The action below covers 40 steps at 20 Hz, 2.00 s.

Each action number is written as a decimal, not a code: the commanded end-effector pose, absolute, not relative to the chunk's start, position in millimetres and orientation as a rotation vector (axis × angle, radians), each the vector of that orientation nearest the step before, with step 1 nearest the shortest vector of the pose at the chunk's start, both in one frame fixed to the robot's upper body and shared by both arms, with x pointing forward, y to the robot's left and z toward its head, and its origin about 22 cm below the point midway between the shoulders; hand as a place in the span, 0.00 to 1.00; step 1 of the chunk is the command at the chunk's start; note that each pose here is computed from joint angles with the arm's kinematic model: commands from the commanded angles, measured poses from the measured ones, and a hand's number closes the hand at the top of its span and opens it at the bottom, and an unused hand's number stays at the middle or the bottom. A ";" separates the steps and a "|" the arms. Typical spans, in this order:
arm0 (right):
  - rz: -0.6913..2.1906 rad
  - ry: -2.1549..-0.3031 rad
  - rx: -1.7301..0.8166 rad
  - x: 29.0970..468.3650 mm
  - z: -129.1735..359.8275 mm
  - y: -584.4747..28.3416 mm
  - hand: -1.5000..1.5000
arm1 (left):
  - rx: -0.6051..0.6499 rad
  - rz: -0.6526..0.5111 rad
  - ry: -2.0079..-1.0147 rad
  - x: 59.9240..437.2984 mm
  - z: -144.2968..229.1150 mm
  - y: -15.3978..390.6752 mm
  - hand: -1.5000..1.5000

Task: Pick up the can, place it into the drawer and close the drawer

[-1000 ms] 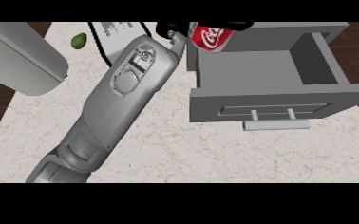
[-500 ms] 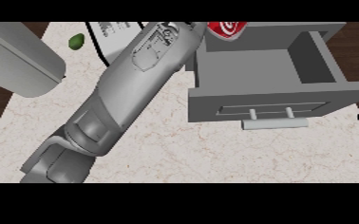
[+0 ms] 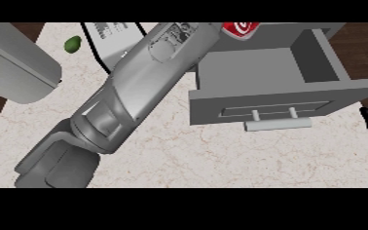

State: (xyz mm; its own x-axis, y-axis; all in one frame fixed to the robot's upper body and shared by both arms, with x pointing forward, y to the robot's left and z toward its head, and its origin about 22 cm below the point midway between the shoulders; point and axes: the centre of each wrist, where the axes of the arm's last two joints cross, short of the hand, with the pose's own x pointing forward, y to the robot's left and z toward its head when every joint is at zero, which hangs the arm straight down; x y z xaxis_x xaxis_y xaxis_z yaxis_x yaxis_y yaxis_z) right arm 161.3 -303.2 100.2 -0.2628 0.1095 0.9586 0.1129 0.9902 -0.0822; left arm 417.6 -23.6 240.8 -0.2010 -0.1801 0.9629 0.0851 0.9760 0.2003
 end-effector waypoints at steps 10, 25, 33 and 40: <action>-0.001 -1.852 -0.136 170.2 108.6 -290.1 0.00 | 0.195 -0.261 -1.780 423.7 210.8 -22.5 1.00; 0.052 -1.893 -0.126 192.7 112.7 -287.4 0.00 | 0.333 -0.238 -1.782 427.4 175.7 -11.4 0.00; 0.046 -1.900 -0.124 191.4 124.0 -282.5 0.00 | 0.375 -0.224 -1.774 430.1 156.7 -1.6 0.00; 0.172 -1.967 -0.259 178.7 134.2 -286.3 0.00 | 0.338 -0.145 -1.776 433.3 172.5 -4.2 0.00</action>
